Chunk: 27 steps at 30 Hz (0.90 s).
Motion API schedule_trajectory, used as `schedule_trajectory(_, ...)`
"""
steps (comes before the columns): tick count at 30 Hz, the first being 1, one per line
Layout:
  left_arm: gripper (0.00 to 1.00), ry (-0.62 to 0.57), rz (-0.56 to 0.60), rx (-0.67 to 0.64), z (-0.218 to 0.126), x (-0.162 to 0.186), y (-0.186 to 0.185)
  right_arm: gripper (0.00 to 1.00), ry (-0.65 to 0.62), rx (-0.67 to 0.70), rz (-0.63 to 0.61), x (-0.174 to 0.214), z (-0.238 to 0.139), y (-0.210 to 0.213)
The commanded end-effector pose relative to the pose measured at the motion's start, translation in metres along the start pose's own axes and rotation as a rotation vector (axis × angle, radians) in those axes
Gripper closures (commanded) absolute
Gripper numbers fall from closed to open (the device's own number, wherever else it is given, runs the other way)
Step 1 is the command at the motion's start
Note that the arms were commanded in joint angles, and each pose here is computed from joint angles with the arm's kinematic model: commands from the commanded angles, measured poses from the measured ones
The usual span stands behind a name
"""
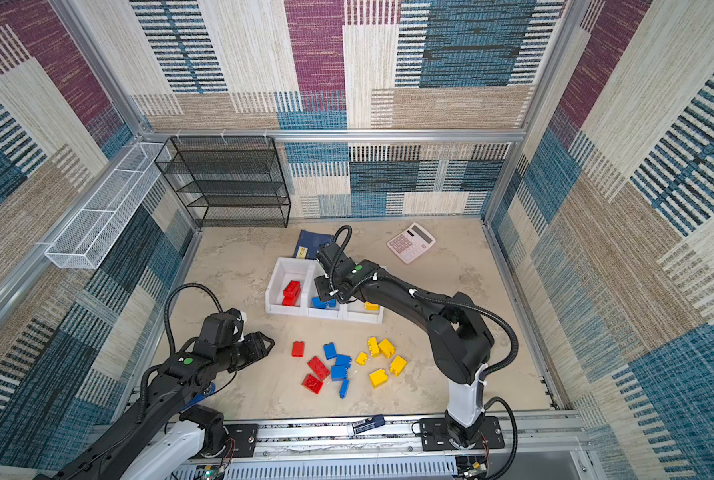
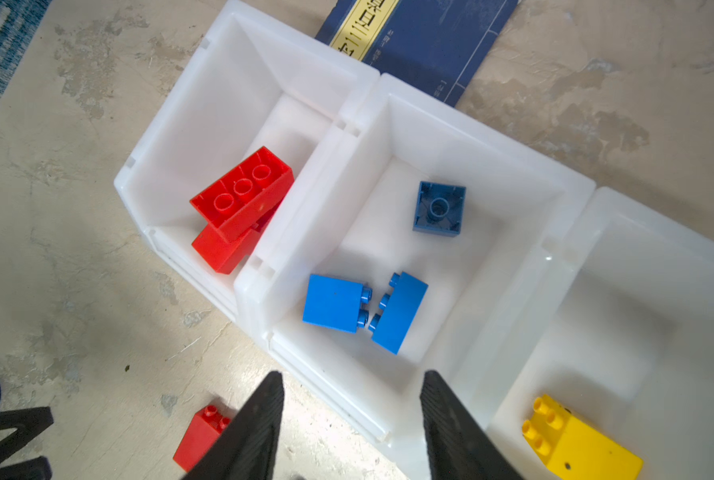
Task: Sort the legos into containers by color
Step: 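Grasp a red brick from the pile with the left gripper while the right withdraws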
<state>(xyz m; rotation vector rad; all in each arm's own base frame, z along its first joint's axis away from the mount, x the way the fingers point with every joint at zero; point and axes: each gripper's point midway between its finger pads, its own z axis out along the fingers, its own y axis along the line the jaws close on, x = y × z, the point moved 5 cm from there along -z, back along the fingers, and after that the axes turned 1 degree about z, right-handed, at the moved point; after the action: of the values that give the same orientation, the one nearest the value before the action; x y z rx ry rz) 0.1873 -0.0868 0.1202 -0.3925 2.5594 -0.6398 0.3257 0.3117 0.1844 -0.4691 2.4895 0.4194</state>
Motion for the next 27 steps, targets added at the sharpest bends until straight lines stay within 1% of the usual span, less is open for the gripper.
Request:
schedule_trajectory(1,0.41,-0.002,0.007,0.039,0.006,-0.003,-0.012,0.44,-0.040,-0.018,0.057,0.005,-0.013,-0.002)
schedule_trajectory(7,0.41,0.084,0.133,-0.005,0.029,0.006,-0.034,0.44,-0.042,0.001,0.113,0.029,-0.034,-0.016)
schedule_trajectory(12,0.42,0.168,0.244,-0.062,0.052,0.013,-0.052,0.44,-0.051,0.010,0.129,0.038,-0.046,-0.022)
schedule_trajectory(19,0.44,0.209,0.326,-0.141,0.069,0.019,-0.058,0.44,-0.050,0.019,0.132,0.043,-0.051,-0.025)
schedule_trajectory(22,0.46,0.220,0.347,-0.189,0.073,0.021,-0.054,0.44,-0.050,0.018,0.133,0.044,-0.051,-0.025)
schedule_trajectory(27,0.49,0.230,0.384,-0.220,0.083,0.022,-0.057,0.44,-0.041,0.010,0.132,0.045,-0.048,-0.024)
